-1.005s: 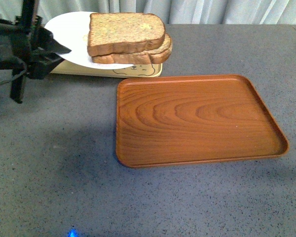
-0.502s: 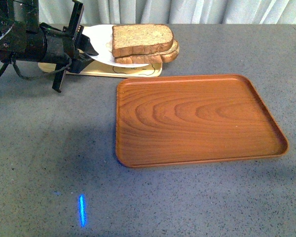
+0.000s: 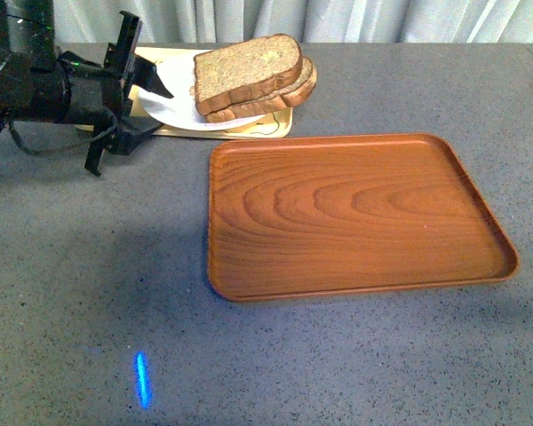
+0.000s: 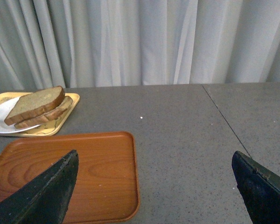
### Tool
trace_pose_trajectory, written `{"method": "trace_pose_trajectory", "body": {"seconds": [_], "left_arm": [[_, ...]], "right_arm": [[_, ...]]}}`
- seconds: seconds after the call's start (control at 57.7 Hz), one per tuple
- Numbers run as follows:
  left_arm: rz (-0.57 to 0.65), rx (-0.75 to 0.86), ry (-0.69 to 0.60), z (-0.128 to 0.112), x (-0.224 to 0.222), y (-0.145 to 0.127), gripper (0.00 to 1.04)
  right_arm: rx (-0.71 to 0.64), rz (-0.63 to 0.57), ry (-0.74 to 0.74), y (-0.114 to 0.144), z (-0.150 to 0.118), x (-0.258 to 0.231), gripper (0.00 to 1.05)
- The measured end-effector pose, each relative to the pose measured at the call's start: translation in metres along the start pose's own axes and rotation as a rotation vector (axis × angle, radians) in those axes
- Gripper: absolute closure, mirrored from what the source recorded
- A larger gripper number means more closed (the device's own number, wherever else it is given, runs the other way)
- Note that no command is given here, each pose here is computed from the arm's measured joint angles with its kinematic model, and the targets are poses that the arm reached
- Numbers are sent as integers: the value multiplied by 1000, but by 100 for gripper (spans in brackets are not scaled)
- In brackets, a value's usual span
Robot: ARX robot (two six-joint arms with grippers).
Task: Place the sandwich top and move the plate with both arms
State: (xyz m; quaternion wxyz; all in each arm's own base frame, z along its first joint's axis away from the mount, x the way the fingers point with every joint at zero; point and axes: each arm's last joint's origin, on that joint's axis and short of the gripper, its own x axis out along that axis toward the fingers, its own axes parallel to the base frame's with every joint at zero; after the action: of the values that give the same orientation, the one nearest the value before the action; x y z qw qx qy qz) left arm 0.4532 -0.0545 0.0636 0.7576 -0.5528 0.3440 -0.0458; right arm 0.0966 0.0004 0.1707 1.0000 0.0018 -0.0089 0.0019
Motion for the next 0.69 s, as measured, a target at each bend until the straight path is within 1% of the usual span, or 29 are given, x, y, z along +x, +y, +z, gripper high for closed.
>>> {"method": "trace_pose_trajectory", "body": {"seconds": [0.087,0.139,0.156,0.225,0.295,0.347,0.364,0.381,0.416,0.433,0.468,0.502,0.52,0.554,0.589,0.606,0.693], "left_arm": [[-13,8,-17,5,-16,3,48],[-24,19,-34,9,-33,4,37],[-37,25,-43,11,-42,3,32],[-74,65,-89,15,-73,4,16],[-101,108,-124,15,-95,5,7],[-122,166,-164,12,-114,7,10],[-122,249,-247,10,-120,9,13],[-126,275,-294,9,-123,9,15],[-110,460,-470,4,-135,11,22],[-103,500,-505,2,-138,12,24],[-71,634,-624,-5,-151,14,31],[-42,744,-681,-11,-160,15,37],[-33,780,-694,-13,-162,15,38],[14,912,-735,-22,-171,13,46],[40,1001,-749,-30,-179,11,53],[47,1043,-747,-36,-185,10,58],[66,1126,-739,-48,-197,12,72]], "right_arm": [[0,0,0,0,0,0,9],[0,0,0,0,0,0,9],[0,0,0,0,0,0,9],[0,0,0,0,0,0,9],[0,0,0,0,0,0,9],[0,0,0,0,0,0,9],[0,0,0,0,0,0,9],[0,-1,0,0,0,0,9],[0,0,0,0,0,0,9],[0,0,0,0,0,0,9],[0,0,0,0,0,0,9],[0,0,0,0,0,0,9],[0,0,0,0,0,0,9],[0,0,0,0,0,0,9],[0,1,0,0,0,0,9],[0,0,0,0,0,0,9],[0,0,0,0,0,0,9]]}}
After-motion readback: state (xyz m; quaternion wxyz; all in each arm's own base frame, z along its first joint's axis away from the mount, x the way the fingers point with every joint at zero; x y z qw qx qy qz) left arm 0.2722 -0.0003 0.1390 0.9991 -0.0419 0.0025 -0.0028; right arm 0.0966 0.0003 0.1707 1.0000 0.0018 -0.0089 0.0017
